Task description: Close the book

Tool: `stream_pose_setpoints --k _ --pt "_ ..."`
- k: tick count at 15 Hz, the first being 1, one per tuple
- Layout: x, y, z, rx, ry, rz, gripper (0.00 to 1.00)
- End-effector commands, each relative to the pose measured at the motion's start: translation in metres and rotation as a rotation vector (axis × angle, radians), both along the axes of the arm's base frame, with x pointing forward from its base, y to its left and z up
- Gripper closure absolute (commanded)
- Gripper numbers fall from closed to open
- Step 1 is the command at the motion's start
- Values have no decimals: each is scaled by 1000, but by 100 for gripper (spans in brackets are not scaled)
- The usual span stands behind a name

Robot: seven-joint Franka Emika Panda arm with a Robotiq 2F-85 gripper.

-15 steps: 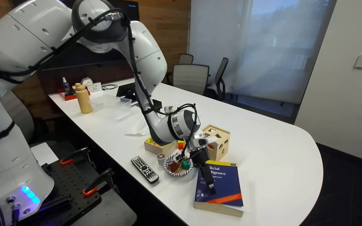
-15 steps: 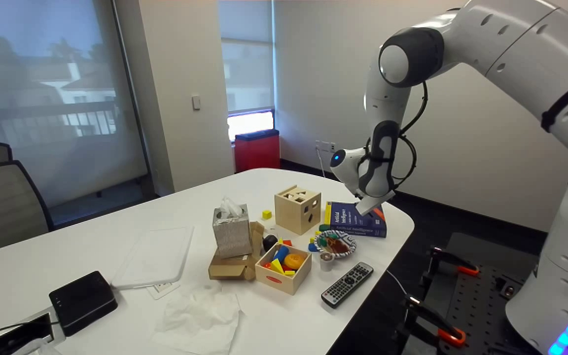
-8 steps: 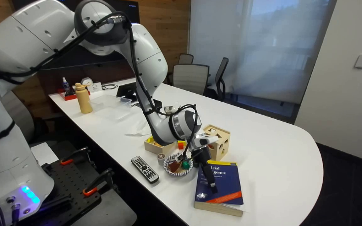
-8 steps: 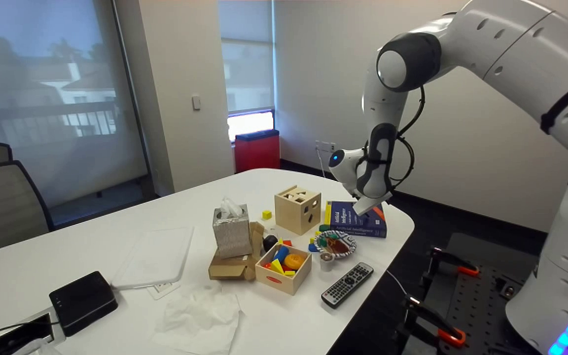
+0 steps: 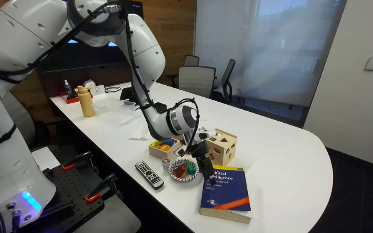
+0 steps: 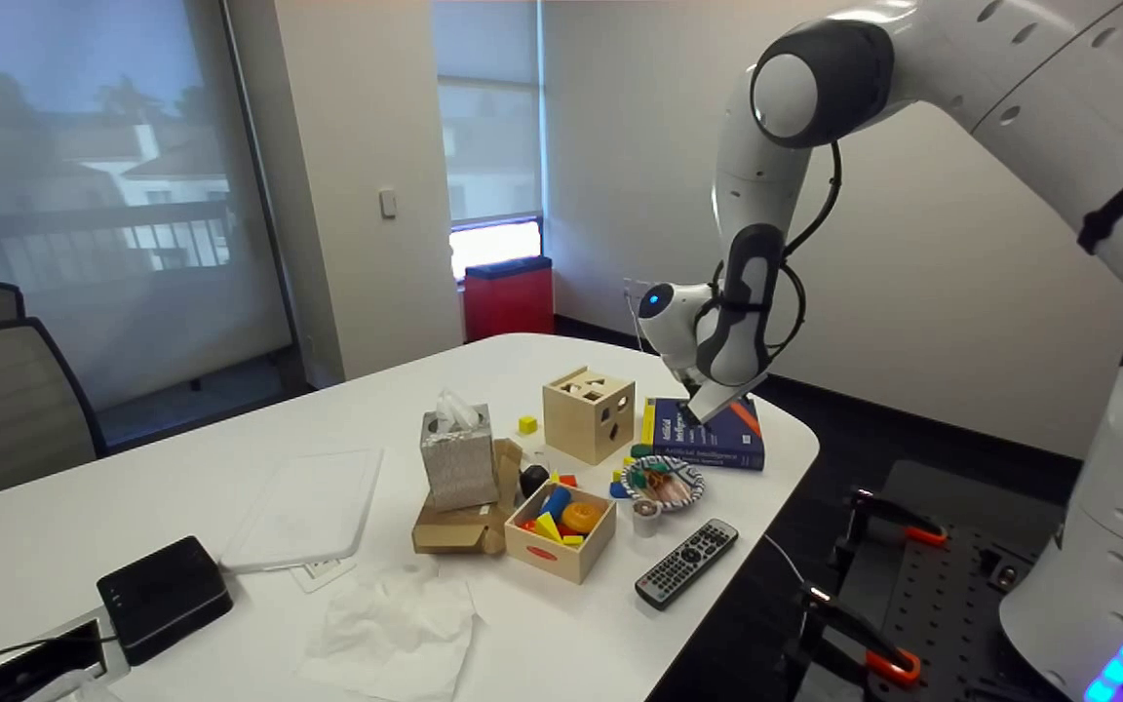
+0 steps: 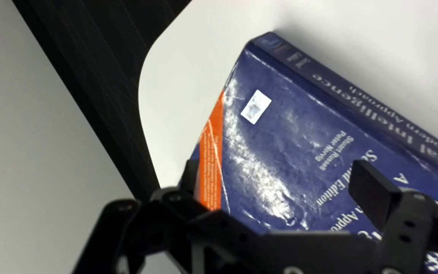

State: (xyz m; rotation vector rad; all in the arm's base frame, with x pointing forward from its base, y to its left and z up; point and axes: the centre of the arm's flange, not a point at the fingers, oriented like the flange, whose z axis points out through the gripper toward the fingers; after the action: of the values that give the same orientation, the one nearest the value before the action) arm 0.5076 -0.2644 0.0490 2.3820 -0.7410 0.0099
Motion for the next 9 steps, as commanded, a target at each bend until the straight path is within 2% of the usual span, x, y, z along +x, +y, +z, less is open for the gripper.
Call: stream_pose_setpoints --k 1,9 --pt "-20 47 42 56 12 57 0" --pt "-29 143 86 171 53 214 0"
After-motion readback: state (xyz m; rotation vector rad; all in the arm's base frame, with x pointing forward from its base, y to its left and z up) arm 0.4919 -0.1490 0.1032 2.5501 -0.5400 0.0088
